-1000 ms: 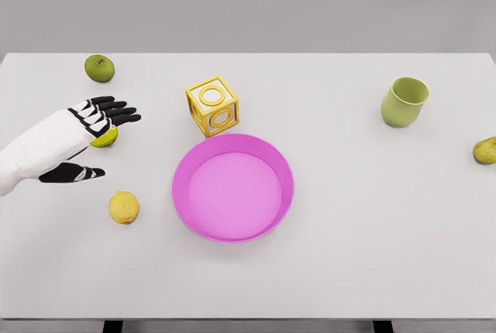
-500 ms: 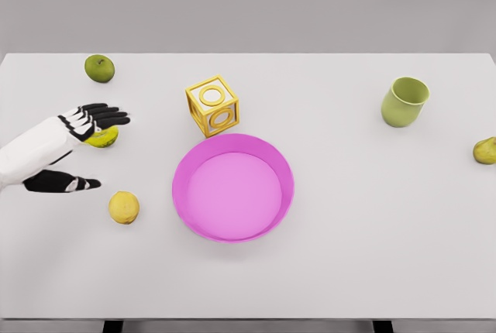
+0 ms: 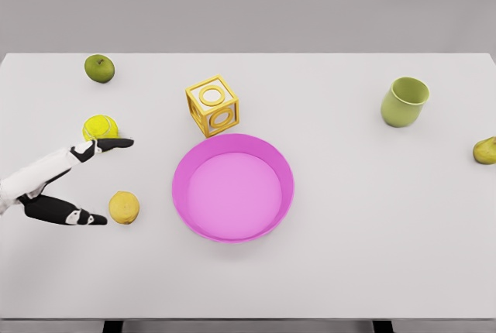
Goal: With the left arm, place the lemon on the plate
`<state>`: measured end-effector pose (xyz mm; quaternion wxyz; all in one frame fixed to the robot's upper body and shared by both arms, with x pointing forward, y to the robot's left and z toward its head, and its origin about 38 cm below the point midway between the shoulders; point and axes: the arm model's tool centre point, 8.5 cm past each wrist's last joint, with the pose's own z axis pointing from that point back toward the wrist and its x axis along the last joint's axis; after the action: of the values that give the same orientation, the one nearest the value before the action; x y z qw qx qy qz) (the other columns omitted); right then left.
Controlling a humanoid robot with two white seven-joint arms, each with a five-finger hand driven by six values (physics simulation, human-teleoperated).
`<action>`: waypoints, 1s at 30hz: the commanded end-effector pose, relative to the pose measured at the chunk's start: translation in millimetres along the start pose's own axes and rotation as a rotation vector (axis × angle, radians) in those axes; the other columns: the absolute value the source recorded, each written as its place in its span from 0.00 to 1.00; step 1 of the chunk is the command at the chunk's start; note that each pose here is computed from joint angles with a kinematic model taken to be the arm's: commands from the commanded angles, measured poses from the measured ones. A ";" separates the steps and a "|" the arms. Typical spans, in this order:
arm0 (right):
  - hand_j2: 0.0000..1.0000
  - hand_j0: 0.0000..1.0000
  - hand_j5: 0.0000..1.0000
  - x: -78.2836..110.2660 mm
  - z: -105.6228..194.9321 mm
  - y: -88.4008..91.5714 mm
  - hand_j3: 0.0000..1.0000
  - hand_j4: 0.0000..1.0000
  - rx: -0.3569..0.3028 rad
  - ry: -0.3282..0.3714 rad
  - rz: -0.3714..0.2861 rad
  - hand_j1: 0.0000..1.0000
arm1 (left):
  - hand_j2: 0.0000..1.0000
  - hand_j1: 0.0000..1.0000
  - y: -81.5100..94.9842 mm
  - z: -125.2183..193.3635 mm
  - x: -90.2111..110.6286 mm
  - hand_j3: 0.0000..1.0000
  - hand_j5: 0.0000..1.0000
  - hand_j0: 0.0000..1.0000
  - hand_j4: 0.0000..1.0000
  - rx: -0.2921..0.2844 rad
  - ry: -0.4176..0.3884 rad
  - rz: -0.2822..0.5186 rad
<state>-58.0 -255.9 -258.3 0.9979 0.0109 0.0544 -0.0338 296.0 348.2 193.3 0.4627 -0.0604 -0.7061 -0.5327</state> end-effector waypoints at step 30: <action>1.00 1.00 1.00 0.3 0.0 0.0 1.00 1.00 0.000 -0.001 0.000 1.00 | 1.00 1.00 -49.1 5.6 -58.2 1.00 1.00 1.00 1.00 -0.019 0.309 0.091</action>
<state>-58.0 -255.9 -258.3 0.9979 0.0109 0.0544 -0.0338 296.1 353.7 120.5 0.5852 -0.0186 -0.6187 -0.5238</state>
